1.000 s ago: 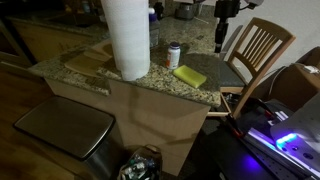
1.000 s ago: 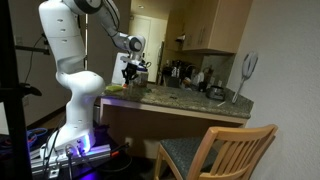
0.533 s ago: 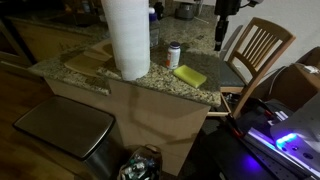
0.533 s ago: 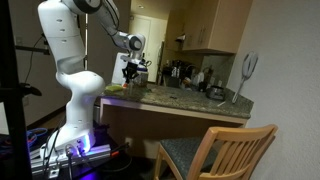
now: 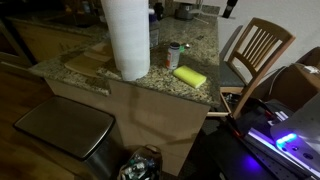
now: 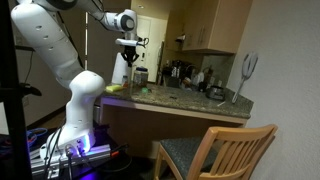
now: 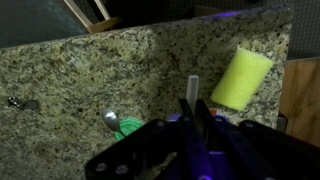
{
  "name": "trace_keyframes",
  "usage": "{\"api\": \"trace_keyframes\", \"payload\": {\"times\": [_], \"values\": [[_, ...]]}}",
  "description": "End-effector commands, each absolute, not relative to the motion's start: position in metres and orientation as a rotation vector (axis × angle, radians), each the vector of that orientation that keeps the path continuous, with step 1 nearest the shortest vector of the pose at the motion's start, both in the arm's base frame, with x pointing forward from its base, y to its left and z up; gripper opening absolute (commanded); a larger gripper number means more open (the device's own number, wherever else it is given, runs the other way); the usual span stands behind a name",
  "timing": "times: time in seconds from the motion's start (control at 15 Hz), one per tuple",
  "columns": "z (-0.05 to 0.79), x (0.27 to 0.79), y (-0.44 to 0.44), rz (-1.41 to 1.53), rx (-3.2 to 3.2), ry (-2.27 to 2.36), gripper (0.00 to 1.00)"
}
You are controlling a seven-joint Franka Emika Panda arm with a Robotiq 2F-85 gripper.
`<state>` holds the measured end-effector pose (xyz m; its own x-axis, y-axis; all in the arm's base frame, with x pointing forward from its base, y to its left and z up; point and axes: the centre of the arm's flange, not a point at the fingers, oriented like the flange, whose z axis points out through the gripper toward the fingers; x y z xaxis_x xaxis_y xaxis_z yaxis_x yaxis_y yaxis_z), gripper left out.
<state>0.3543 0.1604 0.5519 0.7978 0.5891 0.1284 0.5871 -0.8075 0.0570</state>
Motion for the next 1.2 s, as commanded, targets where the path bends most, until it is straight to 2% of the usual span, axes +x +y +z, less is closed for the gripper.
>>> {"api": "trace_keyframes", "payload": {"times": [0.0, 0.4, 0.47, 0.53, 0.73, 0.8, 1.13], "values": [[0.485, 0.362, 0.172, 0.095, 2.971, 0.988, 0.03], [0.411, 0.376, 0.178, 0.031, 3.012, 0.956, 0.03], [0.432, 0.371, 0.174, 0.026, 2.984, 0.974, 0.03], [0.425, 0.373, 0.174, 0.012, 2.986, 0.973, 0.10], [0.428, 0.373, 0.174, 0.021, 2.986, 0.973, 0.10], [0.429, 0.372, 0.174, 0.027, 2.986, 0.973, 0.03], [0.367, 0.375, 0.187, -0.127, 2.988, 1.012, 0.03]]}}
